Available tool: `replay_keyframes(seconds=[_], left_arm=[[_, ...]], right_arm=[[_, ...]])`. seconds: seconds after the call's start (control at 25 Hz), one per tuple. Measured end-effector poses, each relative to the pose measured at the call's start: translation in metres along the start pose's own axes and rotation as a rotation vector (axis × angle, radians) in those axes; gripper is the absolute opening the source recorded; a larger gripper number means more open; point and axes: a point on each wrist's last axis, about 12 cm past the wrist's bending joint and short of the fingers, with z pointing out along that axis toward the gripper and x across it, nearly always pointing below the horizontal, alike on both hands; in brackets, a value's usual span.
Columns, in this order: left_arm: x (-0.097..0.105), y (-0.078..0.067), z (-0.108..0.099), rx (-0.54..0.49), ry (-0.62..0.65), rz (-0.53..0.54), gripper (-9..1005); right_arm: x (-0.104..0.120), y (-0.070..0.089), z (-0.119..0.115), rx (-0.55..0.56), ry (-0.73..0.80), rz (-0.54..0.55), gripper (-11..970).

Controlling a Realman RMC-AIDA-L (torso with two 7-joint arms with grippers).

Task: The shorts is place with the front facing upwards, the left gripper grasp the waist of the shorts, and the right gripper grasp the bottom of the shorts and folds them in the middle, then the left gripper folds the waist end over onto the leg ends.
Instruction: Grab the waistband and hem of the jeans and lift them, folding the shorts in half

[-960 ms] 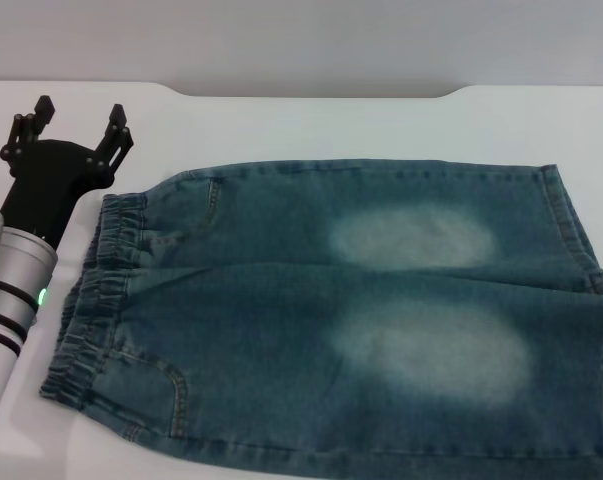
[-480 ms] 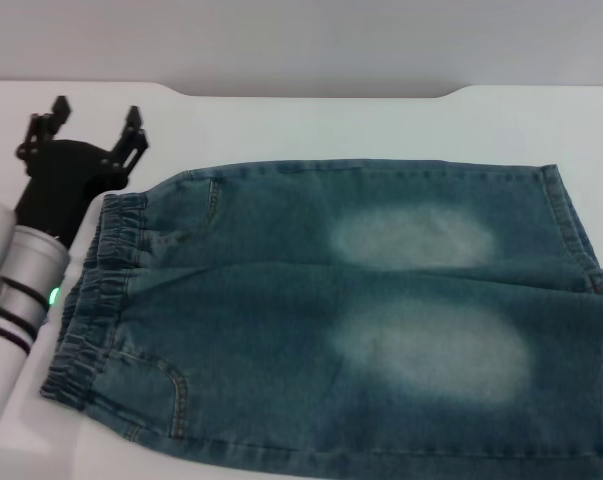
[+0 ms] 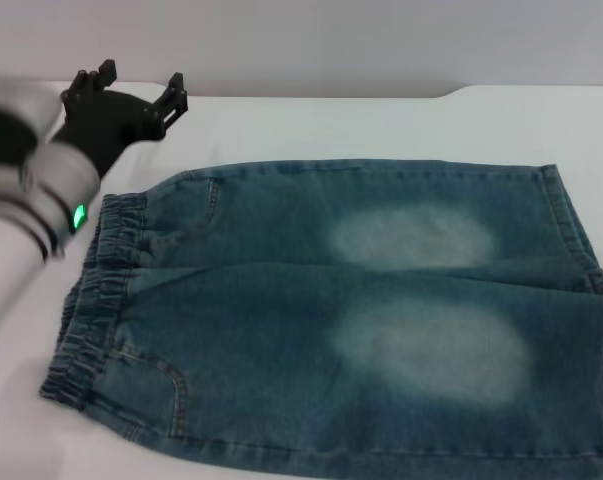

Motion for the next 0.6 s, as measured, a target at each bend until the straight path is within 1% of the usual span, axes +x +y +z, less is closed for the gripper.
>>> replay_keyframes(seconds=[0.12,0.16,0.2,0.24,0.28,0.32,0.36,0.4,0.44,0.48,0.52,0.6], left_arm=[[-0.037,0.007,0.005,0.011,0.122,0.029,831],[-0.044,0.007,0.004,0.024,0.159,0.039,831],[-0.051,0.007,0.003,0.036,0.191,0.047,832],[-0.059,0.008,0.001,0.049,0.226,0.055,832],[-0.072,0.010,-0.003,0.063,0.266,0.065,833],[-0.075,0.011,-0.004,0.064,0.271,0.067,833],[-0.082,0.013,-0.007,0.067,0.292,0.069,834],[-0.088,0.015,-0.010,0.069,0.311,0.073,834],[-0.092,0.017,-0.011,0.070,0.326,0.075,834],[-0.097,0.020,-0.013,0.068,0.342,0.076,835],[-0.100,0.023,-0.015,0.065,0.367,0.078,835],[-0.105,0.029,-0.019,0.052,0.427,0.091,836]], right_arm=[[-0.033,-0.007,0.019,0.006,0.107,0.029,617],[-0.042,-0.009,0.024,-0.006,0.153,0.049,617],[-0.049,-0.012,0.026,-0.018,0.191,0.062,617],[-0.062,-0.016,0.028,-0.041,0.233,0.068,616],[-0.070,-0.017,0.027,-0.046,0.241,0.060,616],[-0.070,-0.017,0.027,-0.046,0.241,0.060,616],[-0.077,-0.018,0.027,-0.049,0.248,0.040,616],[-0.082,-0.019,0.025,-0.056,0.268,0.001,615],[-0.097,-0.019,0.025,-0.067,0.310,-0.065,615],[-0.103,-0.019,0.026,-0.069,0.333,-0.082,615],[-0.103,-0.019,0.026,-0.069,0.333,-0.082,615],[-0.112,-0.018,0.026,-0.067,0.405,-0.096,615]])
